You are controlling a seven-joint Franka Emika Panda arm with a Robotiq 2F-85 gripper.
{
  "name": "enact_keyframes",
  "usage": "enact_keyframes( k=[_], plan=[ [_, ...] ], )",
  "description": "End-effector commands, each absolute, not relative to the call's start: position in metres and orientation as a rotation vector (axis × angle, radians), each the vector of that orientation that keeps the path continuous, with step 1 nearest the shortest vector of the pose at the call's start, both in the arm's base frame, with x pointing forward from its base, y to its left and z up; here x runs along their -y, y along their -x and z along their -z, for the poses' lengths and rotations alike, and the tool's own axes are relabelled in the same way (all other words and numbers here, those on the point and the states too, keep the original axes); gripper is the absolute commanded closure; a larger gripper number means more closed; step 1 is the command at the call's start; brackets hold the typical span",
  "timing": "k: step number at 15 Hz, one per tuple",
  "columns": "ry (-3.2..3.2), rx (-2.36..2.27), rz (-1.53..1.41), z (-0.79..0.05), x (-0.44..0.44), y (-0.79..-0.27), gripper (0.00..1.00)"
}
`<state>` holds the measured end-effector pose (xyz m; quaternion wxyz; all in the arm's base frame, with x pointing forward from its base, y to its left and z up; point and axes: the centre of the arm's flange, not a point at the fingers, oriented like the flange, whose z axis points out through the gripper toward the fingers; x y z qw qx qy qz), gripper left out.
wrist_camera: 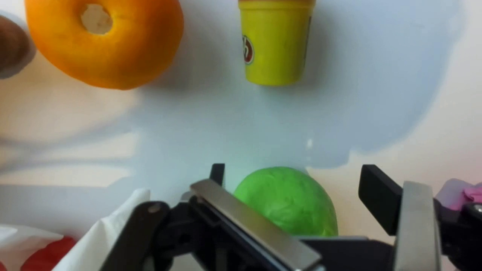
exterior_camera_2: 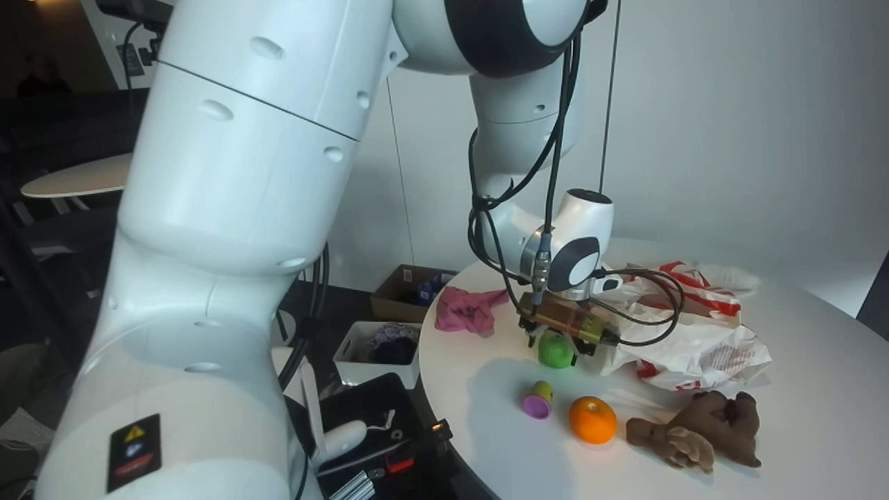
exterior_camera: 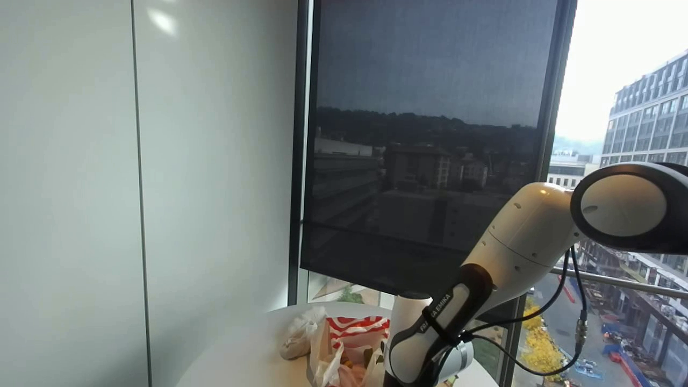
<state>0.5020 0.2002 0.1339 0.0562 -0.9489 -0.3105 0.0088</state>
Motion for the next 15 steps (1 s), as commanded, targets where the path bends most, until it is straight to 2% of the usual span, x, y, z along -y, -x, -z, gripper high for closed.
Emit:
enact_keyframes(
  k=[1,8,15],
  plan=[
    [2.853,0.963,0.093,-0.196,-0.214,-0.501,0.0],
    [2.848,0.982,0.434,-0.218,-0.229,-0.559,0.0],
    [2.894,0.959,0.496,-0.19,-0.224,-0.626,0.0]
  ],
)
